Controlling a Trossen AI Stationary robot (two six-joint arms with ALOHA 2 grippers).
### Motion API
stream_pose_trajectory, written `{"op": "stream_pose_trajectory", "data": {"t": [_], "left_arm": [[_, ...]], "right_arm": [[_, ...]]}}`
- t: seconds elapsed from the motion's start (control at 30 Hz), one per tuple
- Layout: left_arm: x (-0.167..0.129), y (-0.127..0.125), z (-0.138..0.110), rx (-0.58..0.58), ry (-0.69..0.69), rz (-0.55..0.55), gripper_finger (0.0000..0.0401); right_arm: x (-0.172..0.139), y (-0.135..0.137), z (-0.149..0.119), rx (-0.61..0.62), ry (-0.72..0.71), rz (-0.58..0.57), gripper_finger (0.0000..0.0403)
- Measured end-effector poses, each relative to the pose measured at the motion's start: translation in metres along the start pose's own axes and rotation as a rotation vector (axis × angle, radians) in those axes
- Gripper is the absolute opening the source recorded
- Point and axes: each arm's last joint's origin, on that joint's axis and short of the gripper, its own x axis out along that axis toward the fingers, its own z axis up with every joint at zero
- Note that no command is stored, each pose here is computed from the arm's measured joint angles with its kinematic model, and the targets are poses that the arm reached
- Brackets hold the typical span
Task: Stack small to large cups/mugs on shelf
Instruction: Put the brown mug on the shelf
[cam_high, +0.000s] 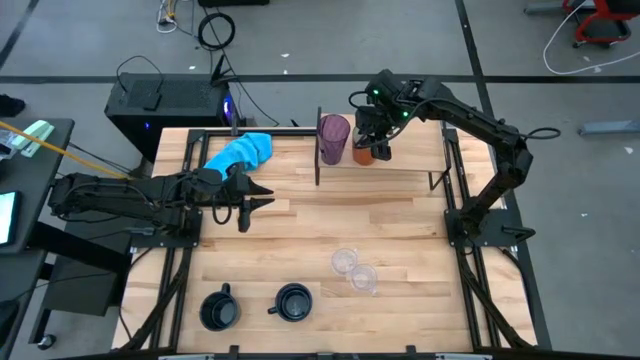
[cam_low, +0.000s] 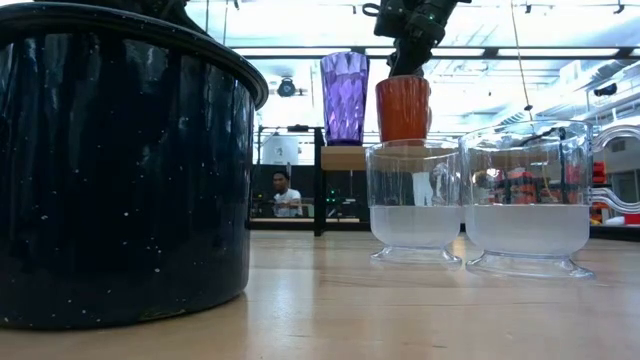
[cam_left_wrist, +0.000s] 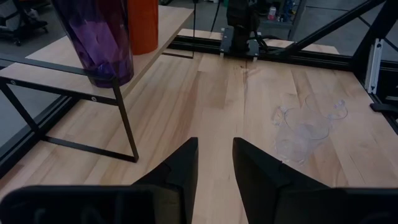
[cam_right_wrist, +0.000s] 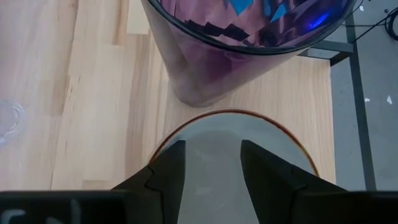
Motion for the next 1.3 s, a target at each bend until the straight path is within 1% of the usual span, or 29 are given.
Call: {"op": "stream_pose_trajectory", "data": {"t": [0.5, 1.3], "left_arm": [[0.0, 0.0001, 0.0, 0.0, 0.0, 0.0, 0.0107], [0.0, 0.0, 0.0001, 0.0, 0.0, 0.0, 0.0107]], "right_arm": [[0.0, -0.0002, 0.0017, -0.011, -0.026, 0.012, 0.0161], [-0.0003, -0.002, 0.0048, -0.027, -0.06, -0.005, 0.0161]]}}
